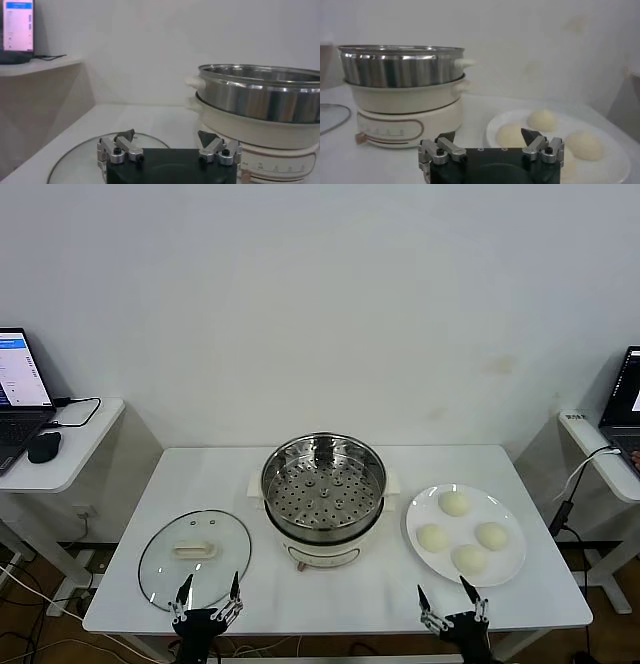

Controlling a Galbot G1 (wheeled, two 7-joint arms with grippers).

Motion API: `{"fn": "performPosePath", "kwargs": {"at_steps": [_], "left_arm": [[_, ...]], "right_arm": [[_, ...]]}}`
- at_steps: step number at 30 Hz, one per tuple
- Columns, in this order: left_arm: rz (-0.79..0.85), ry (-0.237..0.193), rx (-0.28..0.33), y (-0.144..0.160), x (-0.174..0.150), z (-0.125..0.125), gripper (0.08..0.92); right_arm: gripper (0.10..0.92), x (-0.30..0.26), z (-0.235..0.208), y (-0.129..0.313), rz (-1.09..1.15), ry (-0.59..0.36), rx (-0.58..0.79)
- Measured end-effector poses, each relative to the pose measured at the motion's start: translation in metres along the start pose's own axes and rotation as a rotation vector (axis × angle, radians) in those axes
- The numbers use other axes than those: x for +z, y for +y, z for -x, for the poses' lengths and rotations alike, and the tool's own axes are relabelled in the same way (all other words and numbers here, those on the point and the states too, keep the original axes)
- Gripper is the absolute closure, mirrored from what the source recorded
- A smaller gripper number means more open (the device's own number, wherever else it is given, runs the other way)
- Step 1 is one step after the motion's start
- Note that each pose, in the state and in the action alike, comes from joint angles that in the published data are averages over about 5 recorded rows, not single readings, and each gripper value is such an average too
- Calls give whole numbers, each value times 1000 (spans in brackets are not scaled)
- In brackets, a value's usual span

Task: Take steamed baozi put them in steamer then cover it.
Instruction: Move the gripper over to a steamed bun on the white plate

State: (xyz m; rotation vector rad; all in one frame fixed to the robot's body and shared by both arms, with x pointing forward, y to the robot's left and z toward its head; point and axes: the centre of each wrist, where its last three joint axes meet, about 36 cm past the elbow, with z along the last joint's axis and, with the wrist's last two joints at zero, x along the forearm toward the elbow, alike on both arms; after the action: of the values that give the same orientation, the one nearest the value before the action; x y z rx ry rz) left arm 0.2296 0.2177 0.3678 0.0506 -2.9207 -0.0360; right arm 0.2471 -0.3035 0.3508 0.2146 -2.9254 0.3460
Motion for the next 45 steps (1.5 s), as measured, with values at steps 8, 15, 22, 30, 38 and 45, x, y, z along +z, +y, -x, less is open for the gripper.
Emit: {"fn": "performPosePath", "kwargs": {"at_steps": [8, 15, 22, 30, 38, 45], "left_arm": [[92, -11, 11, 5, -8, 2, 177], [161, -16, 12, 10, -12, 5, 177], [197, -17, 7, 12, -11, 7, 177], [213, -17, 3, 14, -13, 10, 177], [225, -18, -6, 17, -14, 14, 177], [232, -15, -17, 22, -14, 15, 177]], "right_arm": [[200, -18, 34, -55, -317, 9, -7], [200, -52, 78, -114, -616, 58, -71], [200, -90, 129, -166, -865, 146, -204], [200, -127, 191, -208, -997, 303, -380], [200, -152, 248, -218, -1035, 426, -561], [200, -162, 290, -214, -1067, 517, -685]]}}
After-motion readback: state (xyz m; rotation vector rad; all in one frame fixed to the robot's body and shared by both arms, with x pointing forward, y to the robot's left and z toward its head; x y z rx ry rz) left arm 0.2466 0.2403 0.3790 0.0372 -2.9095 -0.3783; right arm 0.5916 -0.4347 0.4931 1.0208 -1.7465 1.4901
